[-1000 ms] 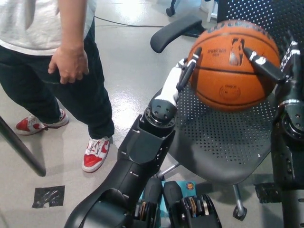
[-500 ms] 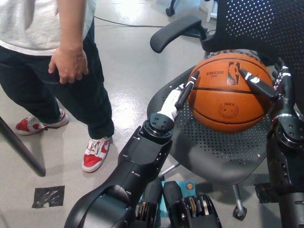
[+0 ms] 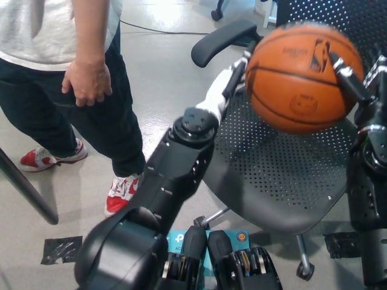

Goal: The robot grabs the basketball from a person using both hands and then drops it on the black chair in the front

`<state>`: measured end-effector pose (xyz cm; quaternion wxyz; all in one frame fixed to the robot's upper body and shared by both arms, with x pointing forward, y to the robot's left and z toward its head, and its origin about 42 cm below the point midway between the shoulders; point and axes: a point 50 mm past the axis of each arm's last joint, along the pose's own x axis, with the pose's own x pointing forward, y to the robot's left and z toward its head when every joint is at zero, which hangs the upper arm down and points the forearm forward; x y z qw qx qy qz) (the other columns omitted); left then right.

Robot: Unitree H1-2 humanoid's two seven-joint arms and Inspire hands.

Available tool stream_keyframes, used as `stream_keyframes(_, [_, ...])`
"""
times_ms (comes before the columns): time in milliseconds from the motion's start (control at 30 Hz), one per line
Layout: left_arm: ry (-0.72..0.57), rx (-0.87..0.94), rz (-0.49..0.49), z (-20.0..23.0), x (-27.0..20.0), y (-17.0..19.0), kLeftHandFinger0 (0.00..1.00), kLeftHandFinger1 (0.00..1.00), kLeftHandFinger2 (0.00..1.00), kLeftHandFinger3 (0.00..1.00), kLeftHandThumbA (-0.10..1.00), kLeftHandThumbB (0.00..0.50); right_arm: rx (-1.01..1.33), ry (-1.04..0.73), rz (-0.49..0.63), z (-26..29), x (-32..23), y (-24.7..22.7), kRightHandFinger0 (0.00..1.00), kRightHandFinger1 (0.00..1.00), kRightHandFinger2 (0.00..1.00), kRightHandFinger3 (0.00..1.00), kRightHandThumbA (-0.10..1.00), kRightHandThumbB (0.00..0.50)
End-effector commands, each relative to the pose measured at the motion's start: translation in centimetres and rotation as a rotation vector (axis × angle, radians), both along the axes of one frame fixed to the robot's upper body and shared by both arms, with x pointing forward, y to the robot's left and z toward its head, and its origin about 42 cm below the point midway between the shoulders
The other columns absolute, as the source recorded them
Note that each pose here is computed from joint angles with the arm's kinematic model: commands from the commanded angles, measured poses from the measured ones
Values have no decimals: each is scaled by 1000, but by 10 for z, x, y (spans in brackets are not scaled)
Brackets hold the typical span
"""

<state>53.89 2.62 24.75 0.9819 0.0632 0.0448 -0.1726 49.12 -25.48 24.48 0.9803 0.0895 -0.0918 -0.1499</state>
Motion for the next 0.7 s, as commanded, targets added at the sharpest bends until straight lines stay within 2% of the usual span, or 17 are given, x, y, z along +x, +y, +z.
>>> stream_keyframes(0, [-215,-75,-96,58,11,-3,1000,1000,1000,1000,1000,385,-15,-244,31,60,3,11,1000,1000,1000,1000,1000,219])
stream_keyframes(100, [-219,-69,-90,58,13,1,1000,1000,1000,1000,1000,390,-20,-247,24,60,2,11,1000,1000,1000,1000,1000,221])
stream_keyframes(133, [-227,-87,-83,58,15,16,1000,1000,1000,1000,1000,354,-61,-251,-7,63,-2,6,1000,1000,1000,1000,1000,231])
stream_keyframes(200, [-226,-76,-76,58,16,25,1000,1000,1000,1000,1000,360,-80,-250,-16,62,-4,2,1000,1000,1000,1000,1000,265])
stream_keyframes(267, [-230,-92,-75,60,17,30,1000,1000,1000,1000,1000,356,-101,-277,-15,64,-5,-2,1000,1000,1000,1000,1000,251])
stream_keyframes(367, [-240,-184,-107,64,18,47,1000,1000,1000,1000,1000,308,-124,-295,-54,72,-7,-11,1000,1000,1000,1000,1000,277])
stream_keyframes(400, [-224,-162,-108,64,19,53,1000,1000,1000,1000,1000,342,-133,-308,-59,77,-8,-14,1000,1000,1000,1000,1000,266])
stream_keyframes(433, [-208,-120,-82,65,21,60,1000,1000,1000,1000,1000,396,-118,-330,-37,83,-12,-17,1000,1000,1000,1000,1000,279])
stream_keyframes(500, [-219,-103,-70,65,21,69,1000,1000,1000,1000,1000,405,-115,-352,-42,90,-15,-23,1000,1000,1000,1000,1000,320])
stream_keyframes(567, [-246,-94,-50,67,21,80,1000,1000,1000,1000,1000,398,-104,-383,-36,98,-21,-30,1000,1000,1000,1000,1000,334])
stream_keyframes(633, [-274,-91,-45,73,22,90,1000,1000,1000,1000,1000,394,-98,-420,-23,108,-25,-34,1000,1000,1000,1000,1000,338])
stream_keyframes(667, [-280,-105,-52,74,21,94,1000,1000,1000,1000,1000,394,-122,-444,-22,111,-29,-35,1000,1000,1000,1000,1000,321])
